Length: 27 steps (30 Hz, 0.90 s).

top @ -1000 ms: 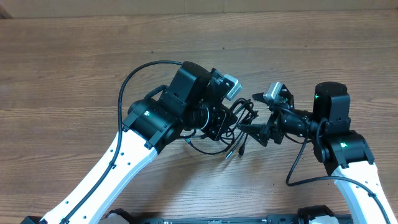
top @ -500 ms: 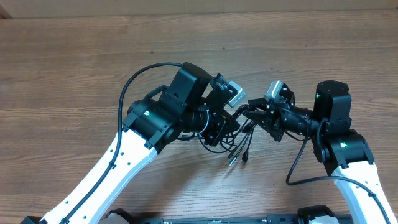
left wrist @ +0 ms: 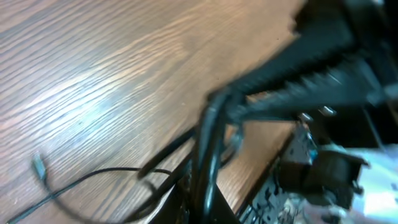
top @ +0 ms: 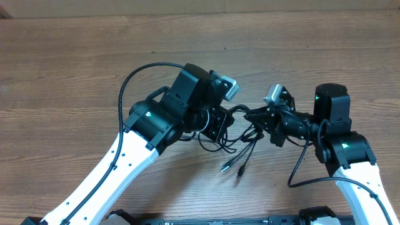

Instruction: Untangle cables

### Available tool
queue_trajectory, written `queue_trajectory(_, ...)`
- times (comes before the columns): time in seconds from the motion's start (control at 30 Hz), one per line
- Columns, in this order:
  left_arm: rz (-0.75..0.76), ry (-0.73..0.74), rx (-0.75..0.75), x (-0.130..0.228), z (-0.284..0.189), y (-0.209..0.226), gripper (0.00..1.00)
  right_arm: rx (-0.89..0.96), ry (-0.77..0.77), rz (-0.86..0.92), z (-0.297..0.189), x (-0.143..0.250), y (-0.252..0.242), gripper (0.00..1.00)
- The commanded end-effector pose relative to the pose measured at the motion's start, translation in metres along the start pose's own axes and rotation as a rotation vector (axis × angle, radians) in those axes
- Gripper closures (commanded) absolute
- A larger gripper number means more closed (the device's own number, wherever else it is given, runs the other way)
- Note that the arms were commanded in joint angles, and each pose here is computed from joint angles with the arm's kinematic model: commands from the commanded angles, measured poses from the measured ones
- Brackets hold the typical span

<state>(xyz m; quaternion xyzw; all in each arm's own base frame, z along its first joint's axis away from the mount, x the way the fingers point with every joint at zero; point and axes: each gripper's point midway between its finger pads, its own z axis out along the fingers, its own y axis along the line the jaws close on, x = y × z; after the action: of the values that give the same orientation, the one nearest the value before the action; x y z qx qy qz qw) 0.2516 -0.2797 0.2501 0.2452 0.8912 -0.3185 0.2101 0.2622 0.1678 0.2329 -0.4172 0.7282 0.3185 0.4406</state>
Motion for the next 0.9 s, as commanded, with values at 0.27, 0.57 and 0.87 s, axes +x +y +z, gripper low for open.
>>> queue_trajectory(0.27, -0.186, -0.085, -0.141, -0.015, -0.008, 0.024, 0.96, -0.014, -0.02, -0.011, -0.003, -0.009, 0.003, 0.96)
queue_trajectory(0.57, -0.291, -0.115, -0.258, -0.014, -0.013, 0.045, 0.96, 0.002, -0.043, 0.058, -0.003, -0.016, -0.002, 0.96)
queue_trajectory(0.87, -0.378, -0.126, -0.324, -0.009, -0.016, 0.057, 0.96, 0.455, -0.003, 0.58, -0.02, 0.01, -0.074, 0.96)
